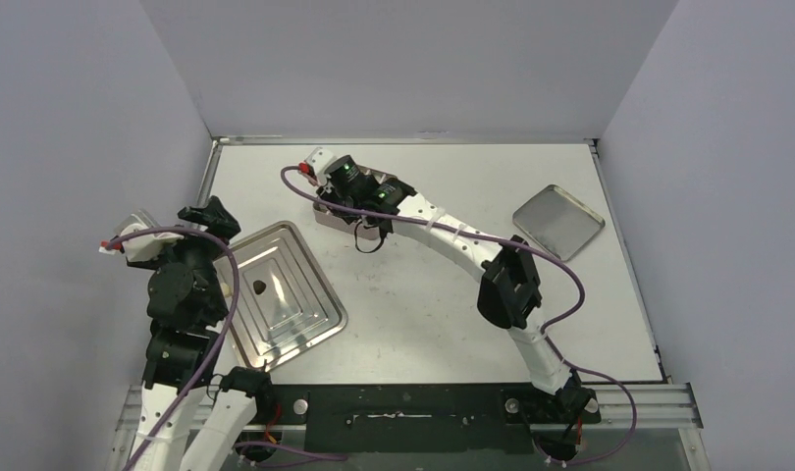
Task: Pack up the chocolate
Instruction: Pick up the fake chocolate from the plate, then place the fake chocolate in the packing box.
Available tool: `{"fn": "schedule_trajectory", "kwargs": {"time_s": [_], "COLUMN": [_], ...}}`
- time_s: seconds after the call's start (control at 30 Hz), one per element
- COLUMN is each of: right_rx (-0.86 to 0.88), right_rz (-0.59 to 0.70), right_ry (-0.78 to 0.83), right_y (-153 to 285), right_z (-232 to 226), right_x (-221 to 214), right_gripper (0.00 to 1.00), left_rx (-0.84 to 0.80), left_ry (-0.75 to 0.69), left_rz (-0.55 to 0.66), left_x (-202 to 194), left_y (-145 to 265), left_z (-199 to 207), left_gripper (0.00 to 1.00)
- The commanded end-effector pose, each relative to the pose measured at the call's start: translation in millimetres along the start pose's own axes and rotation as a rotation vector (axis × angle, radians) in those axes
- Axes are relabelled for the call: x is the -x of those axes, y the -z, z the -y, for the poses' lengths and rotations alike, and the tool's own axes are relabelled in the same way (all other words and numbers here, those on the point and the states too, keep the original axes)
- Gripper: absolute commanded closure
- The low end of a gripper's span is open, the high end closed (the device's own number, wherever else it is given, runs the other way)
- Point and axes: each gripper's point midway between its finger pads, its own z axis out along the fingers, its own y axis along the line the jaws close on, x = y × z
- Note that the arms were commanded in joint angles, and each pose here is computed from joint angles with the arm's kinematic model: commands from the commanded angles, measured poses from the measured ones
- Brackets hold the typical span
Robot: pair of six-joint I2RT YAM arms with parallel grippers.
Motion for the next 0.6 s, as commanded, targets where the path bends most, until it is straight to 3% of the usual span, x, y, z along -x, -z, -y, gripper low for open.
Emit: {"fn": "schedule_trajectory", "kwargs": {"time_s": [0.0,0.57], "right_rx": [-0.046,-0.019], "right_rz": [0.076,-0.015], "right_ry": [-0.040,-0.069], "right_y": [16.3,-0.5], "right_z": [17.4,5.5], "right_x": [31.3,-6.4], "right_gripper": [0.94,0.94], "left_rx": [-0.018,-0.003], "left_ry": [0.009,-0.030], "left_rz": [-0.020,-0.006], "left_x": [-8.1,-9.1], "left_y": [1.5,0.9], "left_z": [0.9,-4.8], "left_gripper": [0.15,0.16]}}
